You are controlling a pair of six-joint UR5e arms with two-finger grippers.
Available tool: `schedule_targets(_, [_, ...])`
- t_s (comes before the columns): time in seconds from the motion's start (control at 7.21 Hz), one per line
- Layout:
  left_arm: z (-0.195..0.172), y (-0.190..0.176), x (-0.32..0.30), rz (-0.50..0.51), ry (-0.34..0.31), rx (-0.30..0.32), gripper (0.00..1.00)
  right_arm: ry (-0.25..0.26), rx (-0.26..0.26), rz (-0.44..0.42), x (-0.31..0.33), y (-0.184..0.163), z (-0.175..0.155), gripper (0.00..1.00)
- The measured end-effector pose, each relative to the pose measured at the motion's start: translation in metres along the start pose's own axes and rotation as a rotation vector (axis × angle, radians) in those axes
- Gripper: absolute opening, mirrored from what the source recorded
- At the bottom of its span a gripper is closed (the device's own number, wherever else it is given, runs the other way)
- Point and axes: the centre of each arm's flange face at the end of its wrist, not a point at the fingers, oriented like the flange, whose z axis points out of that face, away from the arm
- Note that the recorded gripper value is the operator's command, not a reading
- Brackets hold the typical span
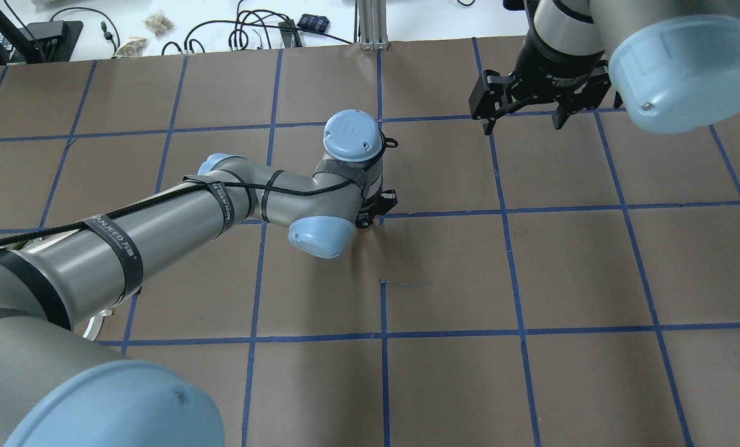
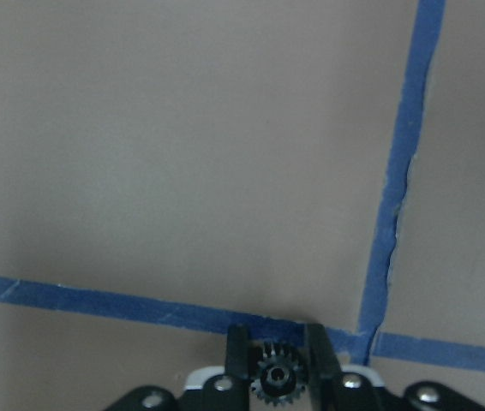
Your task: Place bearing gear from tray to pile
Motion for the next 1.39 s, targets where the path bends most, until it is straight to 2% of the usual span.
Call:
schedule_targets(0.28, [-0.03, -0.011, -0.015, 0.043, -0.033, 0.026, 0.0, 0.0, 0.005, 0.0, 0.0, 0.0, -0.003, 1.0])
schedule_targets(0.42, [-0.051, -0.022, -0.045, 0.086, -0.072, 0.017, 0.0, 0.0, 0.005, 0.0, 0.0, 0.0, -0.004, 1.0])
schedule_targets(0.69, [-0.084, -0.052, -0.142, 0.204, -0.169, -0.006, 0.0, -0.004, 0.0, 0.002, -0.001, 0.001, -0.002, 1.0])
schedule_targets(0.97, [-0.085, -0.065, -0.254, 0.248, -0.196, -0.068, 0.0, -0.021, 0.0, 0.004, -0.003, 0.001, -0.001, 1.0])
schedule_targets(1.39, [-0.079, -0.07, -0.388, 0.255, -0.184, -0.137, 0.0, -0.027, 0.001, -0.002, -0.004, 0.001, -0.002, 1.0])
